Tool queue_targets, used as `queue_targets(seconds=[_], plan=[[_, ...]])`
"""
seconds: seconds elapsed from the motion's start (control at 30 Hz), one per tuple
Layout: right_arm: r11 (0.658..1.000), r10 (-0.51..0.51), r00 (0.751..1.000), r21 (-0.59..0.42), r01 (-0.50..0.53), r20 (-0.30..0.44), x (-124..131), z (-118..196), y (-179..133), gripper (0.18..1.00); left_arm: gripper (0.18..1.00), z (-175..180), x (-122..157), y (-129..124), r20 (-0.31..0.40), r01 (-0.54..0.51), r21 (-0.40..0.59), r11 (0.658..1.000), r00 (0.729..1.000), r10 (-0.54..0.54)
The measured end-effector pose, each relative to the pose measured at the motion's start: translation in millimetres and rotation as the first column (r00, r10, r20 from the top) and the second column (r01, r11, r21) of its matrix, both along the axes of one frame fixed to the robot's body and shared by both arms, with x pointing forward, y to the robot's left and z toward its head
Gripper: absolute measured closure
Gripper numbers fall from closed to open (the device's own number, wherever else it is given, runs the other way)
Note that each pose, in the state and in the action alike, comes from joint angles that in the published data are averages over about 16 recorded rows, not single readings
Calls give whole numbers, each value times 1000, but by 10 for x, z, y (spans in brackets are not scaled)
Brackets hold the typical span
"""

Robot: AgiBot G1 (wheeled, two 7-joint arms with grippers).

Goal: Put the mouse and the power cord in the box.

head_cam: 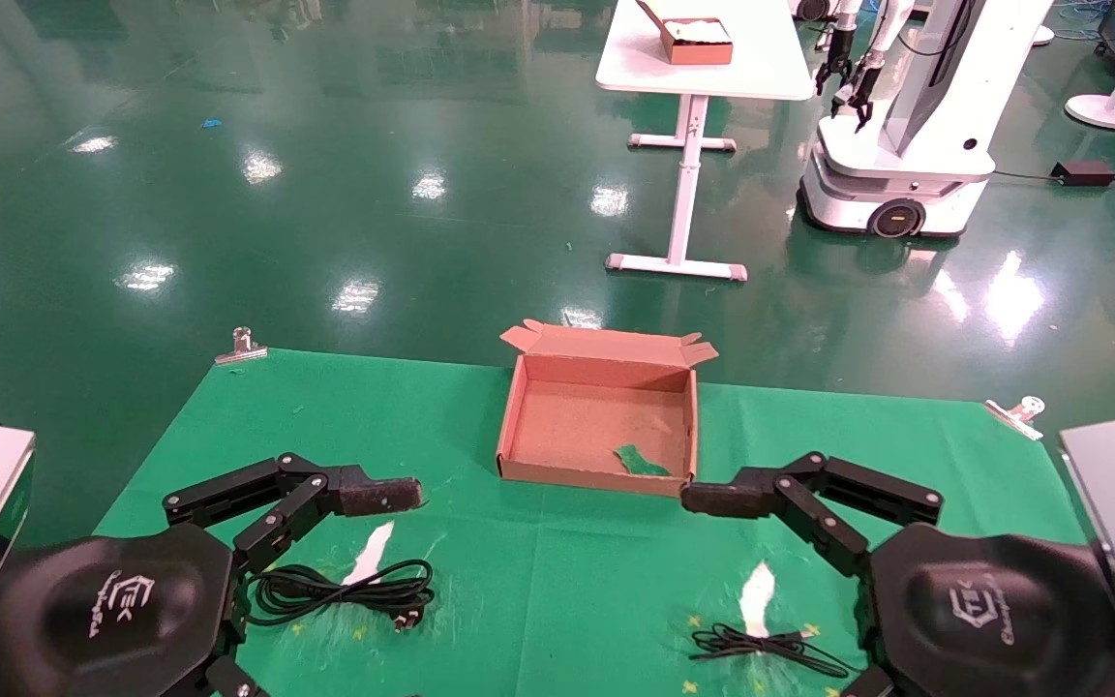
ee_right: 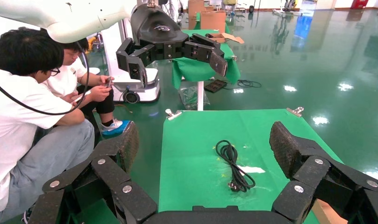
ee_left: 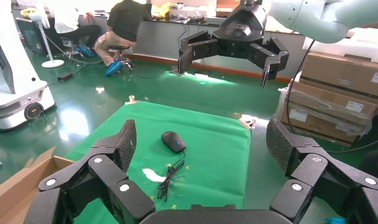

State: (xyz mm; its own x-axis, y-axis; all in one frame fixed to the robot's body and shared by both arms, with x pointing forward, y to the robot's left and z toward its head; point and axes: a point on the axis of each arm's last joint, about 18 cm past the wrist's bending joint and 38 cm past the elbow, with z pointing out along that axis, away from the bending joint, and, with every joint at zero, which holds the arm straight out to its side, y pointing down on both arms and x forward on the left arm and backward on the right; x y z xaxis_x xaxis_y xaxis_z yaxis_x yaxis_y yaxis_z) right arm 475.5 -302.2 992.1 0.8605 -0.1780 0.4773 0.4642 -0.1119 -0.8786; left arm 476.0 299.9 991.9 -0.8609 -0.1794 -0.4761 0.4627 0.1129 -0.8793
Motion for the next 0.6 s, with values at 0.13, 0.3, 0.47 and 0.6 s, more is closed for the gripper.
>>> queue_targets(seconds=[0.13,0.3,0.47,0.6], plan=[[1000,0,1000,0,0,0,0,0,0,178,184,0,0,0,0,0,0,1000,1000,0],[1000,0,1000,0,0,0,0,0,0,178,184,0,0,0,0,0,0,1000,1000,0],[1000,0,1000,0,0,0,0,0,0,178,184,0,0,0,0,0,0,1000,1000,0],[1000,0,1000,0,0,0,0,0,0,178,184,0,0,0,0,0,0,1000,1000,0]])
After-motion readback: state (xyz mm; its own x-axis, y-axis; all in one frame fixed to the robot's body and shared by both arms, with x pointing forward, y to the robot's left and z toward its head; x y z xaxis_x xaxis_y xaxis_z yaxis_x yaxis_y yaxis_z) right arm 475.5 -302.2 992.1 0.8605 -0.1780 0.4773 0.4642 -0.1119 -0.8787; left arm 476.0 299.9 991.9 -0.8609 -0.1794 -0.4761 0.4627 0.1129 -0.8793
